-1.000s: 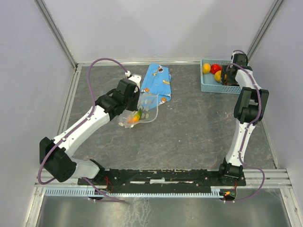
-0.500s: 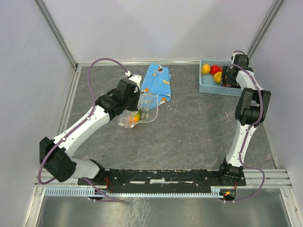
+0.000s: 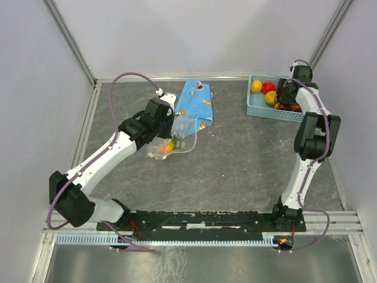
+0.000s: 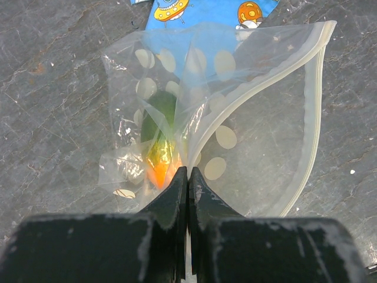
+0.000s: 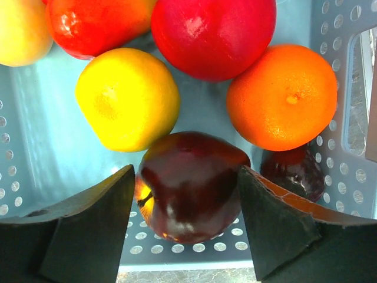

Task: Place the food in the zip-top bag and seal the zipper
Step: Pick up the fake fruit from the bin.

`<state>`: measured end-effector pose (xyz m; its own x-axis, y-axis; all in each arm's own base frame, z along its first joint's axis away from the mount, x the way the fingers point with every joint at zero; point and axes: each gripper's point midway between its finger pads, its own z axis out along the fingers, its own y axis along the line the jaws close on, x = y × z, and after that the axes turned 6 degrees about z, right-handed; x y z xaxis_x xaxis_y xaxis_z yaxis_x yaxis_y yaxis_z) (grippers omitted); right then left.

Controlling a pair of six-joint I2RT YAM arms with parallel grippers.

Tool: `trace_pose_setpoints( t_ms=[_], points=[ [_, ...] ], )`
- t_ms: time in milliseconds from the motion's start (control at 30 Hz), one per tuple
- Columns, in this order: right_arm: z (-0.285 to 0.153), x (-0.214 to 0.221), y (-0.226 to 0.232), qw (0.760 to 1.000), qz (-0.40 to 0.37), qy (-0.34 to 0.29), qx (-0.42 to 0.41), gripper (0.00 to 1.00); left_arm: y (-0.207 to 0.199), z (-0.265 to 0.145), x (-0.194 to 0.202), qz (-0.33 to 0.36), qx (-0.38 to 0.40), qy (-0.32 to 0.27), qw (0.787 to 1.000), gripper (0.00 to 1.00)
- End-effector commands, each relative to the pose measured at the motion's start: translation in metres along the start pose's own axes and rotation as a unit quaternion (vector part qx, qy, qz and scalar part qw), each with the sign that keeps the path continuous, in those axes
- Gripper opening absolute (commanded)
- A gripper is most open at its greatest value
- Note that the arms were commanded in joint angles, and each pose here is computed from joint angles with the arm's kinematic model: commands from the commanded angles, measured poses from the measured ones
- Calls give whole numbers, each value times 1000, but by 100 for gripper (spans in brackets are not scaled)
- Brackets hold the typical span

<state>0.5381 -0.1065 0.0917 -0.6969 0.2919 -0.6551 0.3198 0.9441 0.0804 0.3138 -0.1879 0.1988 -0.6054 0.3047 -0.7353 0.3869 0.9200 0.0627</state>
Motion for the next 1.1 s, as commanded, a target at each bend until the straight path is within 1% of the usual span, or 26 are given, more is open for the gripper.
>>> trace_pose_setpoints(
  t_ms=[0, 67, 167, 267, 433, 700, 1067],
  points=[
    [-4, -6, 4, 1000, 19, -5, -4, 81, 0, -9, -18, 12, 10, -34, 999, 3],
    [0, 1, 4, 1000, 21, 7, -4, 87, 0, -8, -17, 12, 10, -33, 999, 3],
    [4, 9, 4, 999, 24, 21, -3, 94, -1, -8, -17, 12, 11, -33, 999, 3],
    [7, 15, 2, 999, 25, 30, 3, 99, -1, -7, -16, 12, 11, -31, 999, 3],
    [16, 21, -5, 999, 25, 39, 21, 99, -1, -6, -15, 13, 12, -29, 999, 3],
    [31, 26, 1, 999, 22, 46, 3, 99, -1, -5, -15, 13, 10, -28, 999, 3],
    [38, 31, 0, 998, 18, 54, 4, 99, 0, -5, -15, 13, 10, -28, 999, 3]
  ],
)
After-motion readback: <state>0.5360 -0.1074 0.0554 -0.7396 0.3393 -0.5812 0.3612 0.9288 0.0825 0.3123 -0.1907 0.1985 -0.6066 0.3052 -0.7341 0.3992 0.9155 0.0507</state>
